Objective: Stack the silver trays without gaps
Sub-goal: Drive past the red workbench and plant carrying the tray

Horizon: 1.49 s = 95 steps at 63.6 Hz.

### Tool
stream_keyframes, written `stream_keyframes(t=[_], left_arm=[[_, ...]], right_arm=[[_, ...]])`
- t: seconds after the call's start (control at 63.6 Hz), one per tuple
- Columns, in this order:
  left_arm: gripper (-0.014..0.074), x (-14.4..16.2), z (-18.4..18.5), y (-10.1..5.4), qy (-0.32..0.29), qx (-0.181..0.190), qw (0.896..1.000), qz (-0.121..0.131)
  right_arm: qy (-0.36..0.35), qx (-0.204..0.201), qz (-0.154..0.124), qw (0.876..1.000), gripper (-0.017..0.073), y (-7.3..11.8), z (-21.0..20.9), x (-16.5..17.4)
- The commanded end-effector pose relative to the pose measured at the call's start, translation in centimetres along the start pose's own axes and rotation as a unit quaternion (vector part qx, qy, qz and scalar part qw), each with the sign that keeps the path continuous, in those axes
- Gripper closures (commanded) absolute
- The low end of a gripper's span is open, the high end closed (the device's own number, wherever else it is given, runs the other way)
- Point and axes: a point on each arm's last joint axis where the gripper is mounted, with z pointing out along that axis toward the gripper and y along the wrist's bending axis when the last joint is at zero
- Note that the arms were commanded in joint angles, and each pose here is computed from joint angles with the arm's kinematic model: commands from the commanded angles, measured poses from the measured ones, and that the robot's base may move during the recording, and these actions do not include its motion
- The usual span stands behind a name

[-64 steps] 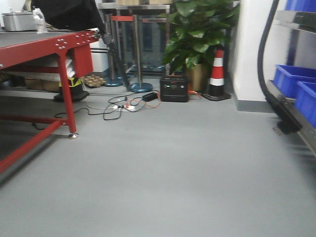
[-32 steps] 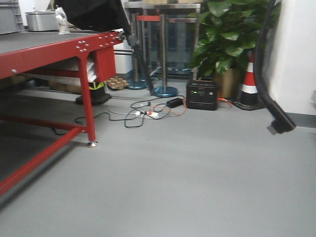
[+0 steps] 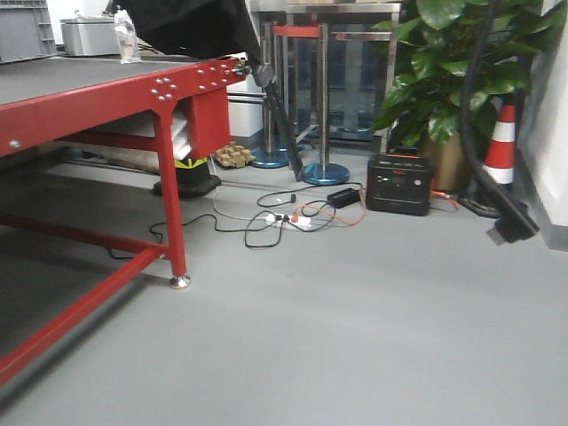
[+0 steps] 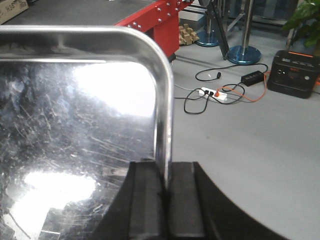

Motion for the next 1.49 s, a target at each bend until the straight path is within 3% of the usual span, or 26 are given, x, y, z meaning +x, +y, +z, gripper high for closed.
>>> stream_keyframes(t=[0.0,1.478], left_arm=[[0.0611,-0.83,-0.47,-0.78,-0.032,0.026,0.999,-0.014],[0.0611,-0.84,-0.47,-0.78,-0.033,0.027,0.999,-0.014]], right_arm=[[-0.094,-0.11,0.005,0.99,0.0637,2.28,-0.76,-1.79],[-0.099,-0.115,0.005,0.988,0.0637,2.36,-0.79,-1.88]])
